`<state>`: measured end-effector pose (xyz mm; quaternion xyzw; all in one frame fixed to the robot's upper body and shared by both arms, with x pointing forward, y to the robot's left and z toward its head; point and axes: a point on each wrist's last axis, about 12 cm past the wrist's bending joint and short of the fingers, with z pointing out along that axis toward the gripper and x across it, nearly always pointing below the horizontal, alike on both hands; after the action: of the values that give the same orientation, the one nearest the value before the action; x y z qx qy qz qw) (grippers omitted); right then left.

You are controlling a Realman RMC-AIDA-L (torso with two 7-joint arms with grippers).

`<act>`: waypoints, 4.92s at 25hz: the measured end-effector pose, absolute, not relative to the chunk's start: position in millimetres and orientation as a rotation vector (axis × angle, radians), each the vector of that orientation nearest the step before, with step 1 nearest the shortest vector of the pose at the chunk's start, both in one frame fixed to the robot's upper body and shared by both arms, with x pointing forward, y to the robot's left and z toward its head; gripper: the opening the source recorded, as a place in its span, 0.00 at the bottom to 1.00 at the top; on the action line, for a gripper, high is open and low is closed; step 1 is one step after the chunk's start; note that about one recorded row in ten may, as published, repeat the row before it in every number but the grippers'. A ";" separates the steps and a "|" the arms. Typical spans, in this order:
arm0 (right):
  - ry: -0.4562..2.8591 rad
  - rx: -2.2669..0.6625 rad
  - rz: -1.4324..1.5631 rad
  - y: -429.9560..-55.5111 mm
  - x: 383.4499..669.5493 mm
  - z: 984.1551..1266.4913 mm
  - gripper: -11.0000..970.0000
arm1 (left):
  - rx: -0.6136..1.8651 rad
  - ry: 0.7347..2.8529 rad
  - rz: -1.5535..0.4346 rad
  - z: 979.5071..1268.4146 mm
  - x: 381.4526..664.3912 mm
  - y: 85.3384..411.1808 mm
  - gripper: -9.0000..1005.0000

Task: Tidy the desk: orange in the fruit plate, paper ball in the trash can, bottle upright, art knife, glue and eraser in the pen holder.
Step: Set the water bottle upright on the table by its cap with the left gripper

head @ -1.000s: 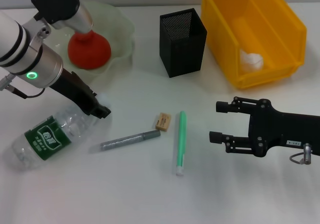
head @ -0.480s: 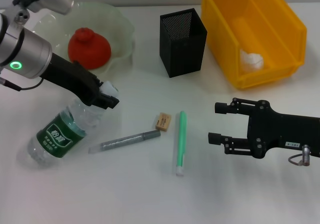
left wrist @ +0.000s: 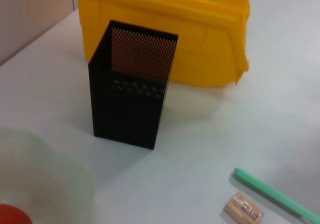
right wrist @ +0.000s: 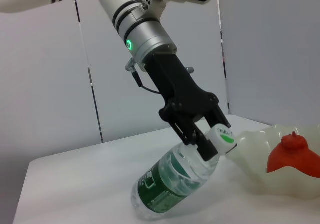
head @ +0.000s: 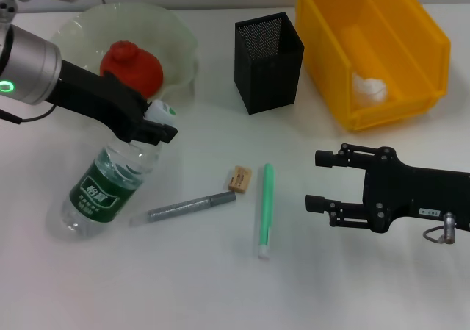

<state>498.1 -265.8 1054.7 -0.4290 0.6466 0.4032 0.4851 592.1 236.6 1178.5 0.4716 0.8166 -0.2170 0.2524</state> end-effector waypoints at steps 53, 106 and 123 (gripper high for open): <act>1.515 -1.073 0.965 -250.2 508.8 1055.0 0.76 | 1.063 1.947 -0.690 1193.2 560.2 303.9 0.45; 1.476 -1.077 1.000 -258.6 493.5 1055.7 0.76 | 0.885 1.904 -0.588 1192.9 530.8 343.6 0.45; 1.438 -1.095 0.981 -265.2 494.8 1062.6 0.76 | 0.844 1.888 -0.522 1197.6 531.4 366.0 0.45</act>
<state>494.8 -265.2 1062.6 -0.4558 0.5988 0.4084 0.5166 531.4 366.0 1197.6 0.3465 0.7751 -0.2141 0.4831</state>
